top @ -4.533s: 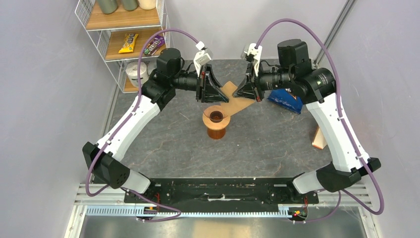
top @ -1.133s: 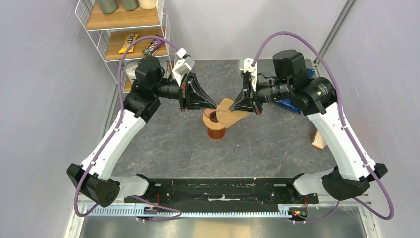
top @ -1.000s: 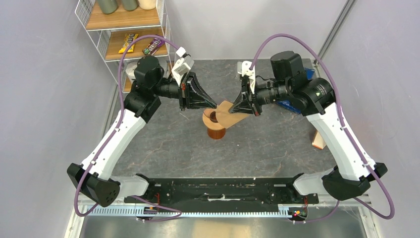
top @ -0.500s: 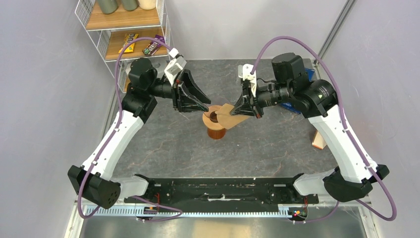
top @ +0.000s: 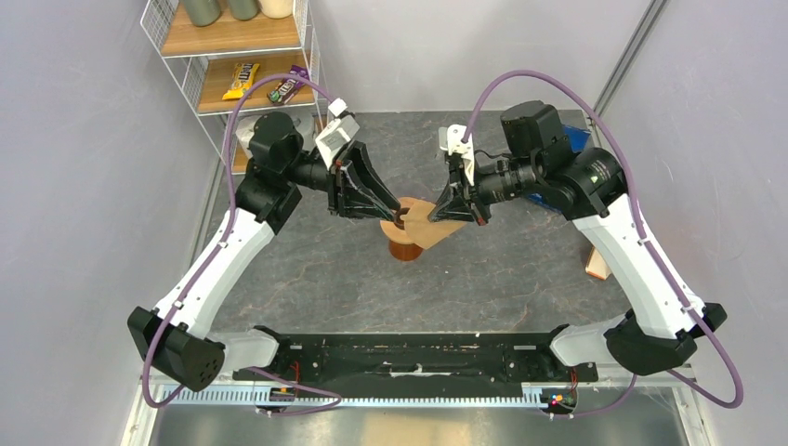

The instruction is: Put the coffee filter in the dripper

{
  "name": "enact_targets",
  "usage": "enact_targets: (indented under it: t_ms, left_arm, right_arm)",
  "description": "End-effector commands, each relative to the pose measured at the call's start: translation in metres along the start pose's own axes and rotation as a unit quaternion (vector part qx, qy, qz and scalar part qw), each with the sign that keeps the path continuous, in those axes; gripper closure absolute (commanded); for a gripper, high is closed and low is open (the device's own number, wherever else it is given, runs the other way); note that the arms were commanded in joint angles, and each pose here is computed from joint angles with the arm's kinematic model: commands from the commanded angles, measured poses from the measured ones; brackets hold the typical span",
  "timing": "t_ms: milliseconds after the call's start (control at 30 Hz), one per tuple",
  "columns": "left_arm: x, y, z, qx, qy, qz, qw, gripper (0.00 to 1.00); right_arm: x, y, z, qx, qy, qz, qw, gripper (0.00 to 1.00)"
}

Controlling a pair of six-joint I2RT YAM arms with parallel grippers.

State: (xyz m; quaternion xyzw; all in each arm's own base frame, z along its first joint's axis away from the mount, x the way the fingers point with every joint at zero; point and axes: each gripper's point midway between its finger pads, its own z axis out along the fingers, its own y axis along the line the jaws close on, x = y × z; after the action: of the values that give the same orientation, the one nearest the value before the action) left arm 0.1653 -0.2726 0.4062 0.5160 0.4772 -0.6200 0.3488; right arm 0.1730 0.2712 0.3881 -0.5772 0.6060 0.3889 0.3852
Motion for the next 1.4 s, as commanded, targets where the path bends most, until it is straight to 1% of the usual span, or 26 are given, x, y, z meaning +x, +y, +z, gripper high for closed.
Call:
enact_targets:
  t_ms: [0, 300, 433, 467, 600, 800, 967, 1133, 1367]
  left_arm:
    - [0.001, -0.005, 0.003, 0.010, 0.002, -0.013, 1.000, 0.63]
    - [0.010, -0.001, 0.003, -0.008, 0.007, -0.030, 0.999, 0.68]
    - [0.020, 0.002, 0.005, -0.031, 0.029, -0.028, 0.999, 0.70]
    - [0.023, 0.003, 0.005, -0.034, 0.038, -0.015, 0.999, 0.71]
    - [0.023, 0.000, 0.006, -0.029, 0.042, -0.013, 0.999, 0.78]
    - [0.022, -0.006, 0.005, -0.018, 0.040, -0.006, 0.999, 0.79]
    - [0.016, -0.010, 0.006, -0.014, 0.037, 0.011, 0.999, 0.77]
    - [0.013, -0.012, 0.005, -0.021, 0.034, 0.027, 0.999, 0.70]
    - [0.007, -0.010, 0.006, -0.027, 0.030, 0.036, 0.999, 0.69]
  right_arm:
    - [-0.013, 0.002, -0.003, 0.004, -0.011, -0.011, 1.000, 1.00]
    - [-0.014, 0.003, -0.003, 0.004, -0.012, -0.007, 1.000, 1.00]
    - [-0.015, 0.003, -0.002, 0.003, -0.014, -0.006, 1.000, 1.00]
    - [-0.015, 0.004, -0.001, 0.002, -0.014, -0.006, 1.000, 1.00]
    - [-0.014, 0.004, -0.001, 0.002, -0.012, -0.008, 1.000, 1.00]
    - [-0.012, 0.005, -0.001, 0.002, -0.009, -0.008, 1.000, 1.00]
    - [-0.008, 0.006, -0.001, 0.002, -0.003, -0.007, 1.000, 1.00]
    - [-0.007, 0.006, -0.001, 0.000, -0.002, -0.005, 1.000, 1.00]
    - [-0.005, 0.007, 0.002, -0.004, 0.000, -0.001, 1.000, 1.00]
